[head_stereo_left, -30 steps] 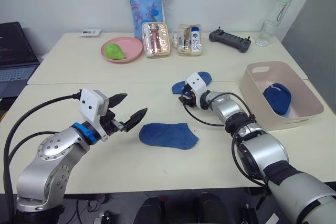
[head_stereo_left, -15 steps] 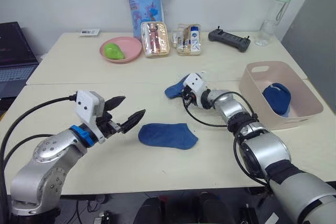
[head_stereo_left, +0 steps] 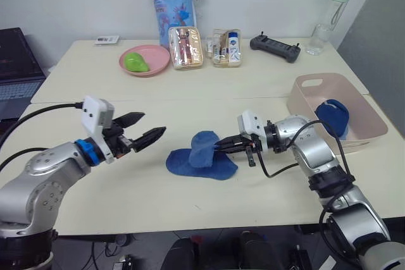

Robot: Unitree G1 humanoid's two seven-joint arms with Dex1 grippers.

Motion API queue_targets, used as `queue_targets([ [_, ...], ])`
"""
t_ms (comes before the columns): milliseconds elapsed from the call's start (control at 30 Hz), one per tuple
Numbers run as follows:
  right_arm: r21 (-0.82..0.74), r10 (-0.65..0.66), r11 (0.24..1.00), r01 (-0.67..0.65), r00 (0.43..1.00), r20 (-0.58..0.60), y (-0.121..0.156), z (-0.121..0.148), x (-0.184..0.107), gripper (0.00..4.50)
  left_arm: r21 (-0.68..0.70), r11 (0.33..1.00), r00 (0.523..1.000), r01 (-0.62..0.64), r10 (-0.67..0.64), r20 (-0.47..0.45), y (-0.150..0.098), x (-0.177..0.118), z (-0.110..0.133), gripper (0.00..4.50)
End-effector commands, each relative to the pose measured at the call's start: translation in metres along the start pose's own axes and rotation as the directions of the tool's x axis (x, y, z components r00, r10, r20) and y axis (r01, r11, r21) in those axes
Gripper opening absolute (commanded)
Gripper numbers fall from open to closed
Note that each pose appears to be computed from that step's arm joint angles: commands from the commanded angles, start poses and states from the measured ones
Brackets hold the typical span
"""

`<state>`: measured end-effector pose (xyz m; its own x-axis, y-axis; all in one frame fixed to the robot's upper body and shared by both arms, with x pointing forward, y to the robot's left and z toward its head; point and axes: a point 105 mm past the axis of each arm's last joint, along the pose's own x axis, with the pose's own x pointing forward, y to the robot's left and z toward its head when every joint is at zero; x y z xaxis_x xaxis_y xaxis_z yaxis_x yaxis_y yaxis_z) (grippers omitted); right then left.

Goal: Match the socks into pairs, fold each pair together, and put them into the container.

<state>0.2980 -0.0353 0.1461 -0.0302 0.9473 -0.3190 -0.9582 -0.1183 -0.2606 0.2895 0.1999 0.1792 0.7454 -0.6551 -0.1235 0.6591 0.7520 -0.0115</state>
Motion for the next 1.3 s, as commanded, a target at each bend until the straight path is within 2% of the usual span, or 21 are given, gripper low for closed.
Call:
queue_targets([
  [33, -0.059, 0.071, 0.996, -0.070, 0.997, 0.018, 0.022, 0.006, 0.005, 0.02, 0.058, 0.998, 0.998, 0.038, -0.035, -0.058, 0.005, 0.020, -0.007, 4.50],
  [167, -0.084, 0.129, 0.988, -0.131, 0.991, -0.031, 0.042, -0.008, 0.012, 0.02, 0.108, 0.991, 0.986, 0.079, -0.062, -0.157, 0.013, 0.046, -0.032, 4.50],
  [267, -0.111, 0.134, 0.983, -0.145, 0.986, -0.099, 0.049, -0.025, 0.013, 0.02, 0.112, 0.990, 0.984, 0.088, -0.068, -0.167, 0.018, 0.062, -0.041, 4.50],
  [367, -0.089, 0.109, 0.989, -0.116, 0.991, -0.083, 0.048, -0.027, 0.013, 0.02, 0.122, 0.985, 0.980, 0.124, -0.103, -0.169, 0.016, 0.069, -0.044, 4.50],
  [467, -0.085, 0.067, 0.994, -0.074, 0.995, -0.079, 0.046, -0.028, 0.004, 0.78, 0.154, 0.968, 0.968, 0.200, -0.171, -0.185, 0.008, 0.086, -0.046, 4.50],
  [567, -0.050, 0.064, 0.996, -0.068, 0.994, -0.087, 0.051, -0.024, -0.009, 1.77, 0.153, 0.955, 0.959, 0.253, -0.227, -0.172, 0.002, 0.096, -0.039, 4.50],
  [700, -0.014, 0.045, 0.999, -0.047, 0.992, -0.119, 0.057, -0.024, -0.025, 1.77, 0.167, 0.948, 0.956, 0.270, -0.244, -0.162, 0.002, 0.103, -0.032, 4.50],
  [933, 0.068, -0.110, 0.991, 0.117, 0.990, -0.091, 0.043, -0.018, -0.030, 1.77, 0.173, 0.922, 0.922, 0.348, -0.303, -0.241, -0.005, 0.111, -0.053, 4.50],
  [1067, 0.109, -0.119, 0.986, 0.130, 0.988, -0.098, 0.046, -0.021, -0.029, 1.80, 0.156, 0.912, 0.907, 0.379, -0.333, -0.258, -0.008, 0.110, -0.061, 3.60],
  [1300, 0.146, -0.149, 0.975, 0.165, 0.982, -0.112, 0.047, -0.030, -0.031, 1.80, 0.134, 0.916, 0.914, 0.378, -0.346, -0.214, -0.009, 0.107, -0.055, 1.24],
])
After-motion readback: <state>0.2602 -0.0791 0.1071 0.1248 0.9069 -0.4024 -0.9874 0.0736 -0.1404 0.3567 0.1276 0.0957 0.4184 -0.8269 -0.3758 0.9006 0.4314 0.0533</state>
